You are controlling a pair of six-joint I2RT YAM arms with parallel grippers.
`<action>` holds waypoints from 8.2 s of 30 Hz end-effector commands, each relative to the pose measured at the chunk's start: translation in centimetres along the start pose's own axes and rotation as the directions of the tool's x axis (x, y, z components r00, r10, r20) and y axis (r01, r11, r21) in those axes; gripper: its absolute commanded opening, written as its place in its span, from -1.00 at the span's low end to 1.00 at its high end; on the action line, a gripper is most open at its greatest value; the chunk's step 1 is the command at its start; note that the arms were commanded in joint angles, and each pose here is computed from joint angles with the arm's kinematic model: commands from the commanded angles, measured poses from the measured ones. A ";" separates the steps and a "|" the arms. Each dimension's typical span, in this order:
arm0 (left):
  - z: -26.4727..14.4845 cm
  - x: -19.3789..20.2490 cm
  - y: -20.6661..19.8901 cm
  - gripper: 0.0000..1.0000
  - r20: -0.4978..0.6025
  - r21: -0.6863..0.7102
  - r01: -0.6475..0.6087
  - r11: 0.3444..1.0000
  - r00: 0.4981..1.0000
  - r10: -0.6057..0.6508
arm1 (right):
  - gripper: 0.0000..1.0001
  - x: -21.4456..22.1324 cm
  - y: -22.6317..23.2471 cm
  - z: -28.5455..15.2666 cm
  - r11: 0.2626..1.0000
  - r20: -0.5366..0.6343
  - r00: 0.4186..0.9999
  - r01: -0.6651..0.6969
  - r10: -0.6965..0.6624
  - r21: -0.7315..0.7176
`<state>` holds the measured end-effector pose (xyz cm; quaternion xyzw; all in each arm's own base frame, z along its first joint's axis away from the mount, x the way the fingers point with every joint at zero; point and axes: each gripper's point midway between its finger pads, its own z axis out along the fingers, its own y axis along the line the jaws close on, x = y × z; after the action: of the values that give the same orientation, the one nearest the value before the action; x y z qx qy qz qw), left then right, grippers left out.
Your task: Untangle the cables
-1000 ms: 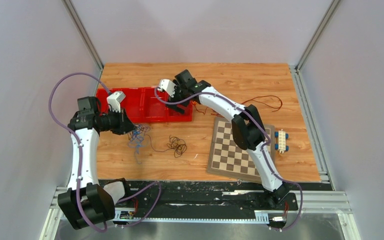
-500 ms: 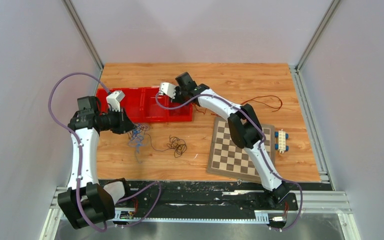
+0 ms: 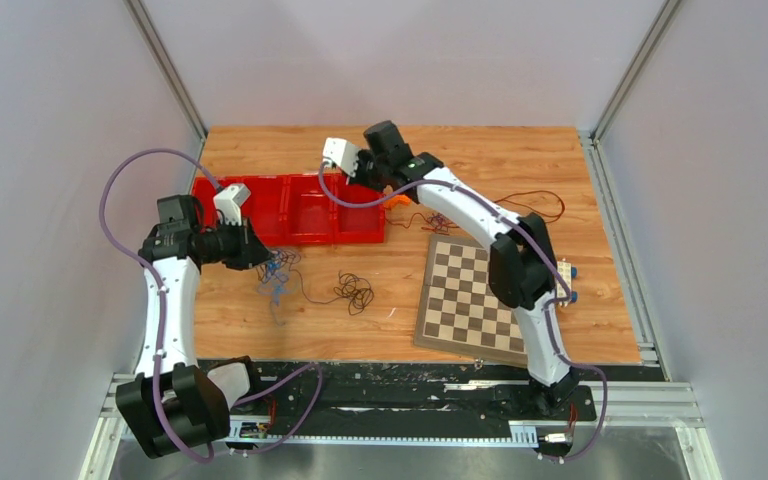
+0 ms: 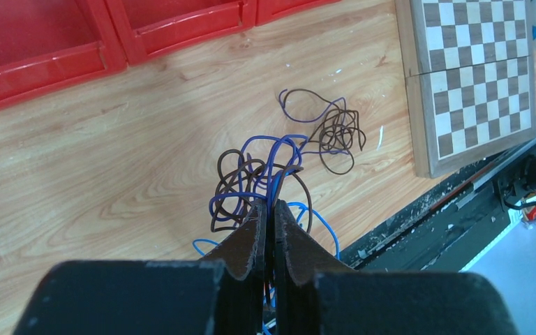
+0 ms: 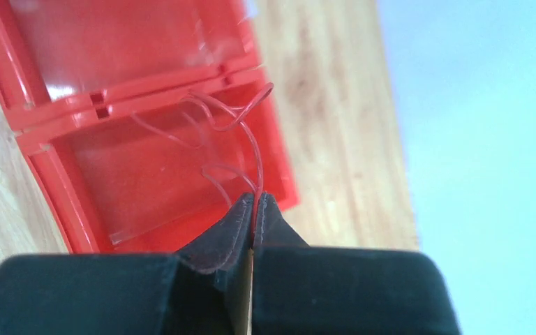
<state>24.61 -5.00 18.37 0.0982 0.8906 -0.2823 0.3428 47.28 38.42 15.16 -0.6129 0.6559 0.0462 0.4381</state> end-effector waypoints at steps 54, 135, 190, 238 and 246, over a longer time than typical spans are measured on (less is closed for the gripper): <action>-4.4 -19.8 -25.0 1.00 0.642 0.339 -0.663 0.667 0.682 0.351 | -1.00 -23.3 -4.4 -40.2 0.981 0.784 0.610 -0.192 0.113 0.009; -28.2 -40.9 -27.4 -1.00 0.905 -0.403 -0.327 0.855 -0.004 0.426 | 0.01 18.6 17.2 -5.3 0.617 -0.434 0.652 -0.749 0.622 -0.241; -5.5 -40.4 -17.8 -1.00 0.860 -0.044 -0.372 0.927 0.458 0.225 | 0.84 8.0 2.7 -12.8 0.554 -0.035 0.611 -0.740 0.791 -0.382; 27.3 -9.9 0.0 -1.00 -0.188 -0.232 -0.375 0.897 0.922 0.337 | 0.85 13.6 3.9 -13.7 0.544 -0.116 0.592 -0.789 0.797 -0.286; 25.9 -11.4 -2.6 -0.25 -0.201 -0.174 -0.362 0.916 0.923 0.327 | 0.85 14.3 3.3 -14.1 0.577 -0.126 0.615 -0.780 0.779 -0.243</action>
<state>45.66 -20.75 6.75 0.2344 0.9209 -0.1004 0.2948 38.59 20.63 11.18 -0.2977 0.8539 0.3448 0.2517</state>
